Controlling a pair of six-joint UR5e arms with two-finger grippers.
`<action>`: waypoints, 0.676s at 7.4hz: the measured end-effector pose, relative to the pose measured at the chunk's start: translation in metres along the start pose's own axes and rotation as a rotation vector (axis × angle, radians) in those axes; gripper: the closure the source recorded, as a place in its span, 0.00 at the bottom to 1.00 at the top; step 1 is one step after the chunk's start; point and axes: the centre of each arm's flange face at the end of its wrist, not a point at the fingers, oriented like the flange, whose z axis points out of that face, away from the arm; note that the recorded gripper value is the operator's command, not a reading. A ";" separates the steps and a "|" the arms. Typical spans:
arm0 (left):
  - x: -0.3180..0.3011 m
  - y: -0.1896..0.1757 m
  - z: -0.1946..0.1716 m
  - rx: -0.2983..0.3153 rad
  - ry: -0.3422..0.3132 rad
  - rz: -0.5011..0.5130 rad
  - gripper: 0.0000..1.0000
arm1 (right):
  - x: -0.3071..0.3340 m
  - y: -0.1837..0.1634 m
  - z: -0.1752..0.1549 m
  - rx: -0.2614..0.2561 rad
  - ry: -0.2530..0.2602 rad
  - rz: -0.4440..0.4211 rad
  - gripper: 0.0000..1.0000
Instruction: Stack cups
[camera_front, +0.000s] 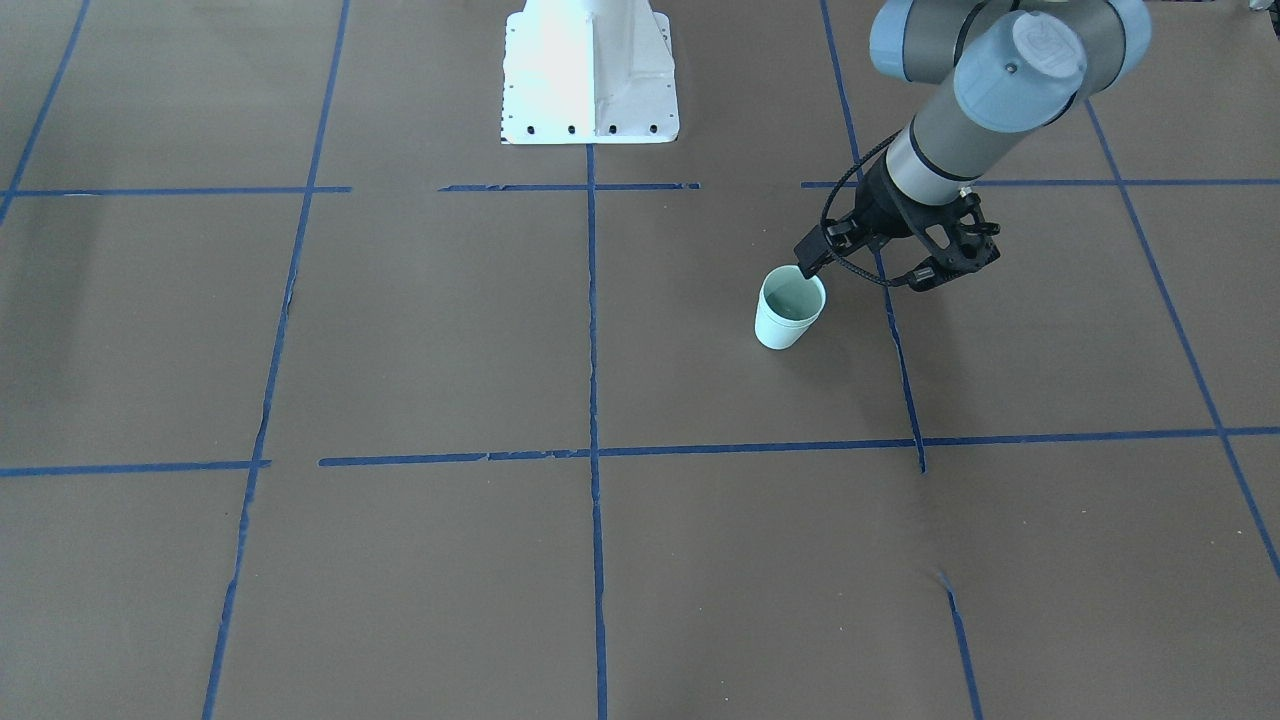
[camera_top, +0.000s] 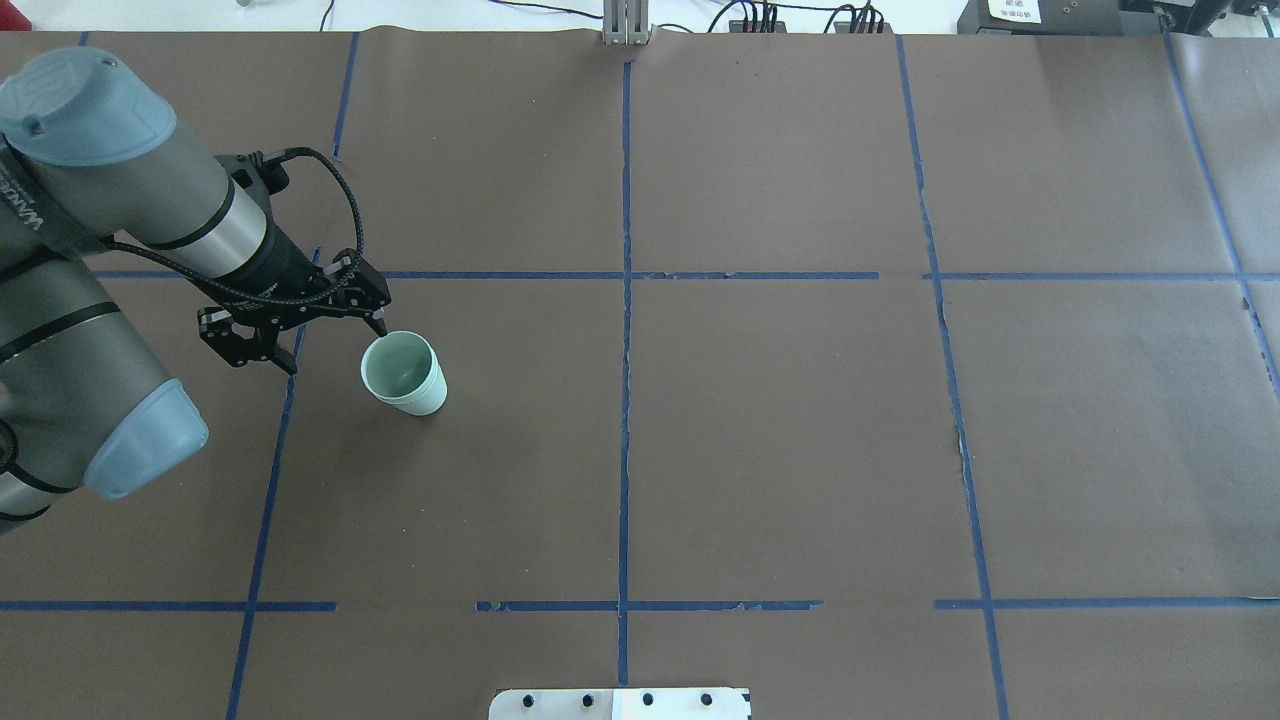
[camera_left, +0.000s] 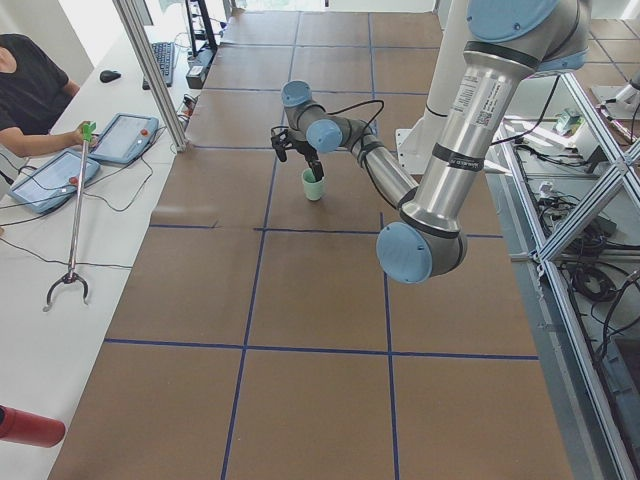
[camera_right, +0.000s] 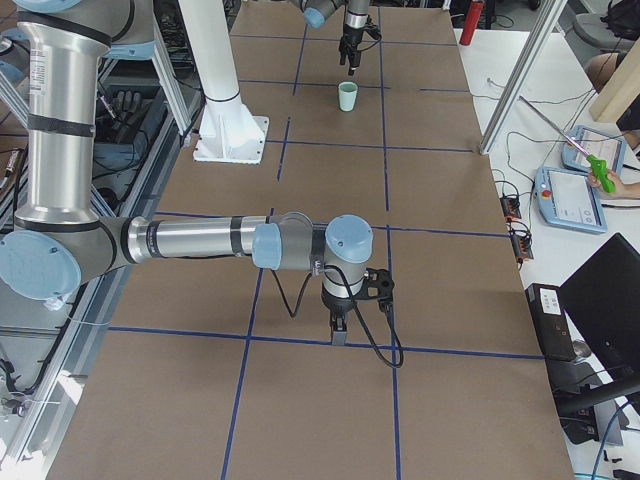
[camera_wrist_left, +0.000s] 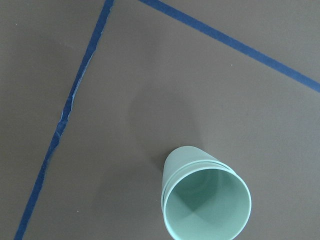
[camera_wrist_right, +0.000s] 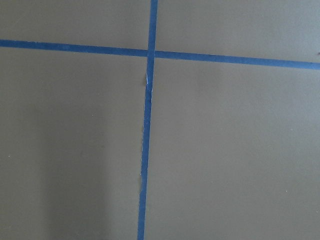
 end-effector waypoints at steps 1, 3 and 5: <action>-0.012 -0.020 -0.017 0.033 0.004 0.070 0.00 | 0.000 0.000 0.000 0.000 0.000 0.000 0.00; -0.064 -0.075 -0.055 0.114 -0.016 0.199 0.00 | 0.000 0.000 0.000 0.000 0.000 0.000 0.00; -0.140 -0.142 -0.089 0.176 -0.071 0.237 0.00 | 0.000 0.000 0.000 -0.001 0.000 0.001 0.00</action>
